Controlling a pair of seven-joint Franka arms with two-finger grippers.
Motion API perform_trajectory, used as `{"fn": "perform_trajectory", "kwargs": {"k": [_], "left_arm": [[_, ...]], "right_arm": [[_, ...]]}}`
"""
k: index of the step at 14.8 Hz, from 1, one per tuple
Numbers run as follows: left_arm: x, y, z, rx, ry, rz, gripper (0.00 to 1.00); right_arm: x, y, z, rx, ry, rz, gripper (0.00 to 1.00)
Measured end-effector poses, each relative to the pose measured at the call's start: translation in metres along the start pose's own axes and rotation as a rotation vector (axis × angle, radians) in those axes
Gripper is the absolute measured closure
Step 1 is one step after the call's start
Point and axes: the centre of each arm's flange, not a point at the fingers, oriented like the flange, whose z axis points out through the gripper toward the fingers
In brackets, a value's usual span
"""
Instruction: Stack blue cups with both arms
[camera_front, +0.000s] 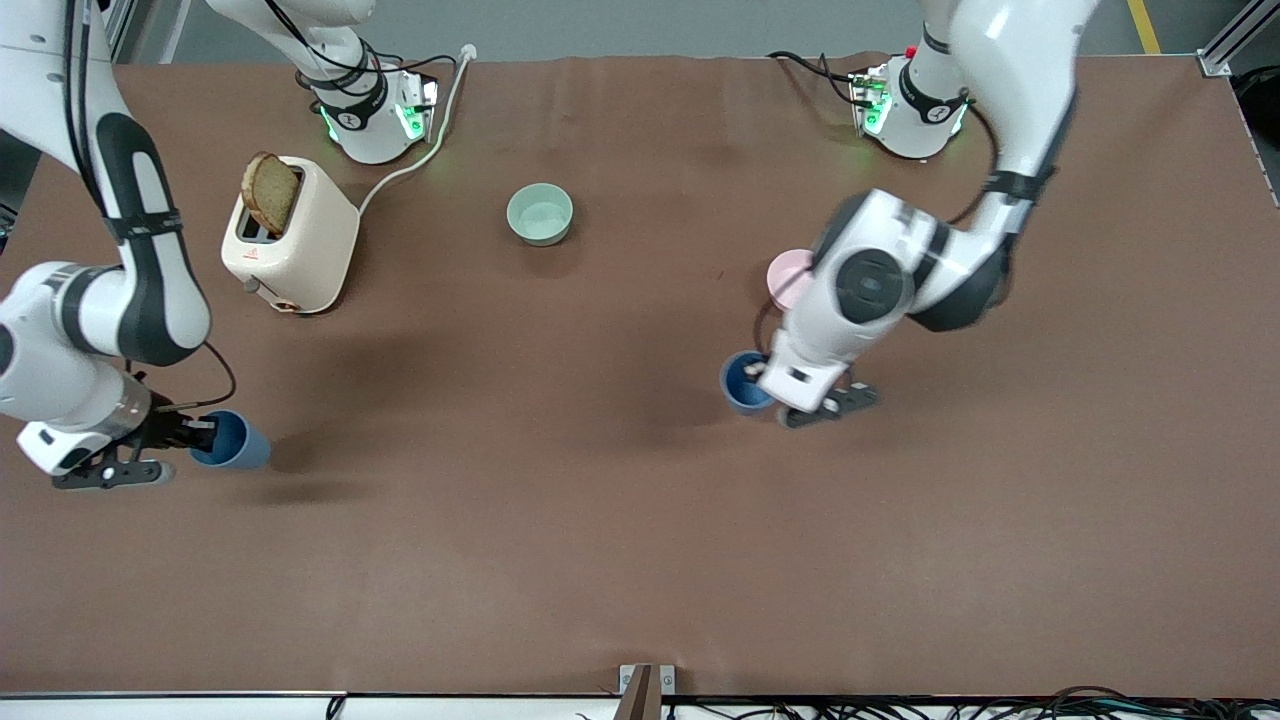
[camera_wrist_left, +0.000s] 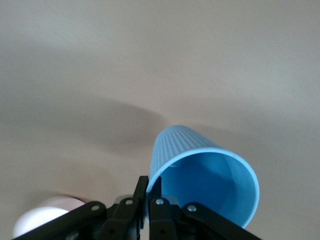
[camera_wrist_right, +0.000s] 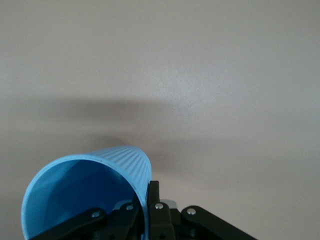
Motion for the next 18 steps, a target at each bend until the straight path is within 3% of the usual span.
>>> {"fn": "perform_trajectory", "kwargs": {"k": [3,5,11,12,15,18], "left_arm": [[-0.047,0.043,0.03,-0.004,0.016,-0.022,0.95],[-0.059,0.054,0.046,-0.012,0.018,-0.03,0.95],[-0.061,0.066,0.076,-0.025,0.006,-0.022,0.95],[-0.058,0.068,0.078,-0.029,0.005,-0.024,0.9],[-0.047,0.074,0.074,-0.05,0.015,-0.034,0.61],[-0.023,0.075,0.021,-0.078,0.049,-0.061,0.35]], "right_arm": [[0.018,-0.029,-0.073,0.022,-0.029,0.081,0.96],[0.027,-0.077,-0.106,0.035,-0.017,0.123,0.96],[0.026,-0.254,-0.132,0.139,-0.011,0.285,0.96],[0.022,-0.276,-0.135,0.155,-0.012,0.306,0.96],[0.009,-0.333,-0.144,0.191,-0.031,0.361,0.96],[-0.01,-0.387,-0.149,0.204,-0.055,0.401,0.96]]}}
